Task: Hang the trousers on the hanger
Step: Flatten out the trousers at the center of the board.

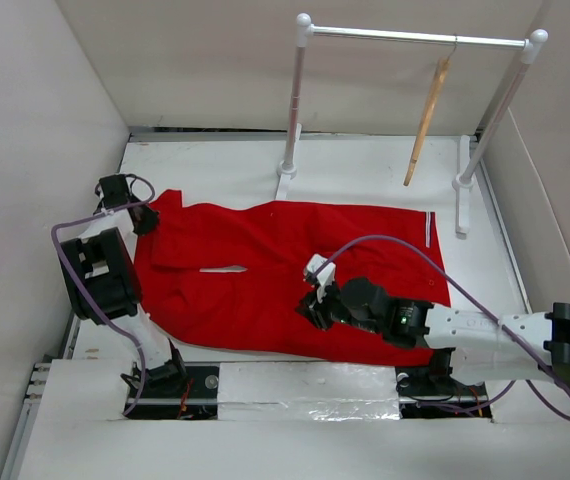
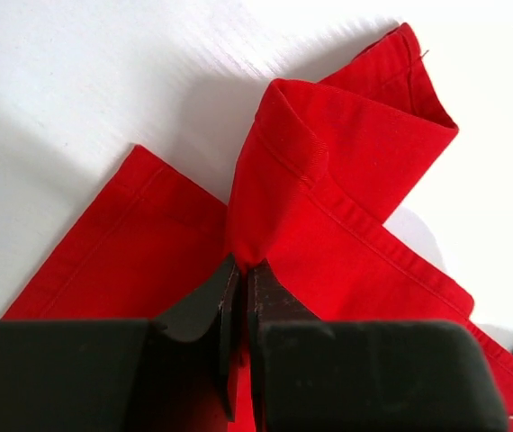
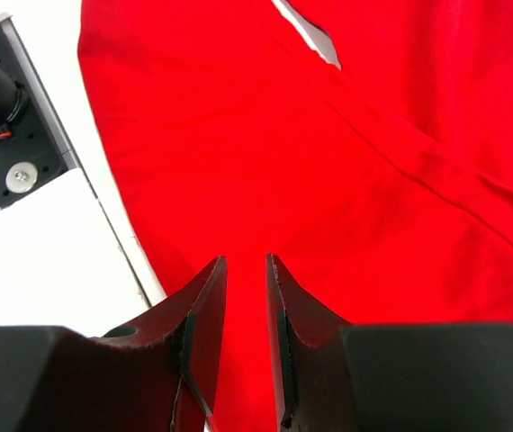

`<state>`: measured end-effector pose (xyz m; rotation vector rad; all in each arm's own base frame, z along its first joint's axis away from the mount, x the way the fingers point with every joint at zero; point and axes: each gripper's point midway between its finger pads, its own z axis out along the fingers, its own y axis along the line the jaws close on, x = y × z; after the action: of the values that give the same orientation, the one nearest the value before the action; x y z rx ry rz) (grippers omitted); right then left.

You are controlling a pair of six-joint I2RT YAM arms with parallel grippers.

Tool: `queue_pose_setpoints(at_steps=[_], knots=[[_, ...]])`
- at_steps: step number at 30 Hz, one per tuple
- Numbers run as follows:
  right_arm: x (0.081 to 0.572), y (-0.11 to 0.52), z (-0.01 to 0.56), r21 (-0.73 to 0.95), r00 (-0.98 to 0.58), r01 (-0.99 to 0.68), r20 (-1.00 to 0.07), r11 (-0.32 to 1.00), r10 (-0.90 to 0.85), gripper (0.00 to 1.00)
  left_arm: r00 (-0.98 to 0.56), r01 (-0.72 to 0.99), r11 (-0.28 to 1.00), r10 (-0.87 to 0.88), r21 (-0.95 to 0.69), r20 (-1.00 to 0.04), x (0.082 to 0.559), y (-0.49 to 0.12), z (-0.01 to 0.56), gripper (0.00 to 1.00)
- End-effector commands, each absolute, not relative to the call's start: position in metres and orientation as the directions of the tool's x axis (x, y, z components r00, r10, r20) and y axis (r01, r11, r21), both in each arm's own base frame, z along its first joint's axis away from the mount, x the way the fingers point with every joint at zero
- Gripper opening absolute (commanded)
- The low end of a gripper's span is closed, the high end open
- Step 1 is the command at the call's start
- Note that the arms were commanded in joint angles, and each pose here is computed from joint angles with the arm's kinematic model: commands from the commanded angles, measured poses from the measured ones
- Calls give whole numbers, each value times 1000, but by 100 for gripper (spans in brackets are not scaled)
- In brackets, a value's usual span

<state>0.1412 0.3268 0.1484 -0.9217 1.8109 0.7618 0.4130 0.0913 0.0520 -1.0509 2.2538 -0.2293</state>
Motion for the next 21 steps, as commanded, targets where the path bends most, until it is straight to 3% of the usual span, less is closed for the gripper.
queue_pose_setpoints(at_steps=[1, 5, 10, 16, 21], knots=[[142, 339, 167, 114, -248, -854, -947, 507, -206, 30, -421, -578, 670, -734, -465, -534, 417, 84, 95, 0], [146, 340, 164, 108, -251, -845, -945, 524, -211, 29, -350, -379, 747, -662, -546, -663, 418, 29, 185, 0], [152, 339, 169, 91, -247, -830, -944, 551, -217, 29, -369, -251, 820, -573, -514, -732, 424, -57, 236, 0], [159, 317, 180, 65, -241, -787, -948, 614, -208, 28, -483, -232, 867, -497, -441, -721, 442, -140, 185, 2], [157, 303, 191, 73, -231, -775, -957, 627, -175, 28, -617, -285, 903, -429, -320, -660, 462, -183, 99, 10]])
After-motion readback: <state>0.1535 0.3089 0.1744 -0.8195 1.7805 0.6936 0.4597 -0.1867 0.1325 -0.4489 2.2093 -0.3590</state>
